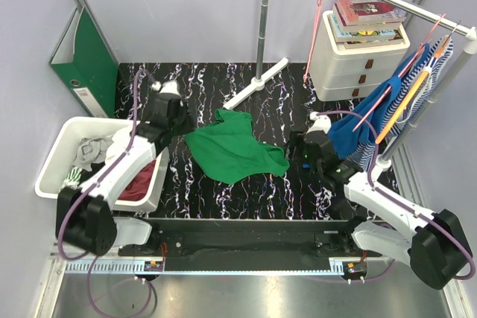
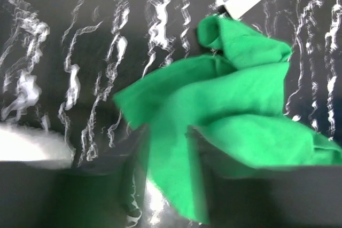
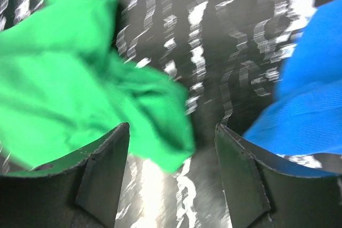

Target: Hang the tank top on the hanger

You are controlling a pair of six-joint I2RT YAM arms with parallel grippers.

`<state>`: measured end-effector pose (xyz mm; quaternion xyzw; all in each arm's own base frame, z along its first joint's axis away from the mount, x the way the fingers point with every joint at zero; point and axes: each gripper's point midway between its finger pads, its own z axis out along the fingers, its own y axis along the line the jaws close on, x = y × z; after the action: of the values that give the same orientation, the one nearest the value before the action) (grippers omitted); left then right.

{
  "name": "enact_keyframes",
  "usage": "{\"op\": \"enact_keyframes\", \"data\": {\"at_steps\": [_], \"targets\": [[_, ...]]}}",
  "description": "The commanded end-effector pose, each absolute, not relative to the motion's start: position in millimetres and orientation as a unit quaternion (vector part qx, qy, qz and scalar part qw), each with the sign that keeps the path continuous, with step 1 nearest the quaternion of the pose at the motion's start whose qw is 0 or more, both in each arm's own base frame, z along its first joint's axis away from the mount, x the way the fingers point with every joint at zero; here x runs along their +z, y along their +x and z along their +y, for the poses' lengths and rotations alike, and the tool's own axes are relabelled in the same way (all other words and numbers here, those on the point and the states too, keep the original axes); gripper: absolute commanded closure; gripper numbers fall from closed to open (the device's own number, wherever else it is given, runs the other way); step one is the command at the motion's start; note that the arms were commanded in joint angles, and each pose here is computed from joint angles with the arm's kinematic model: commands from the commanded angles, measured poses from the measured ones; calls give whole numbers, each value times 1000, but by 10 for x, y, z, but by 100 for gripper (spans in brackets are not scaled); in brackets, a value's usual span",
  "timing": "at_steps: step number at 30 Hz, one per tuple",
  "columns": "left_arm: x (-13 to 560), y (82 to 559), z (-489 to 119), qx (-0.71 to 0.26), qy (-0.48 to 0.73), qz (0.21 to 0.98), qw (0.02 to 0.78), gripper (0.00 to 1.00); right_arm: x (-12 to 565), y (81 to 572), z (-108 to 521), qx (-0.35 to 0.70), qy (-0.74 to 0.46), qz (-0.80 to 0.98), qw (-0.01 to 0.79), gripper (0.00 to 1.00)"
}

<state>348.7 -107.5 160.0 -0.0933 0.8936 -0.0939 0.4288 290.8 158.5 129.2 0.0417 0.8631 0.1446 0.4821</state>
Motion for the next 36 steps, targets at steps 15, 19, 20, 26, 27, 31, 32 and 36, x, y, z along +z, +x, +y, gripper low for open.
{"op": "enact_keyframes", "data": {"at_steps": [15, 19, 20, 26, 27, 31, 32, 36], "targets": [[2942, 3198, -1412, -203, 29, 844, 495, 1, 2418, 1836, 3189, 294, -169, 800, 495, 24], [2743, 3214, -1303, -170, 27, 852, 495, 1, 2948, 1731, 3273, 307, -188, 770, 526, 24], [2729, 3231, -1305, -170, 27, 850, 498, 1, 3204, 1736, 3271, 314, -189, 756, 542, 24], [2606, 3186, -1390, -191, 42, 853, 484, 1, 4175, 2039, 2941, 240, -151, 713, 641, 19], [2614, 3178, -1384, -190, 43, 852, 486, 1, 4218, 2102, 2969, 217, -155, 715, 647, 18], [2616, 3153, -1335, -181, 40, 850, 493, 1, 4962, 2473, 2569, 123, -91, 689, 708, 13], [2631, 3150, -1326, -180, 39, 849, 496, 1, 5033, 2554, 2506, 116, -85, 689, 710, 13], [2635, 3120, -1320, -181, 41, 847, 498, 1, 5183, 3129, 2207, 77, -43, 700, 709, 18]]}}
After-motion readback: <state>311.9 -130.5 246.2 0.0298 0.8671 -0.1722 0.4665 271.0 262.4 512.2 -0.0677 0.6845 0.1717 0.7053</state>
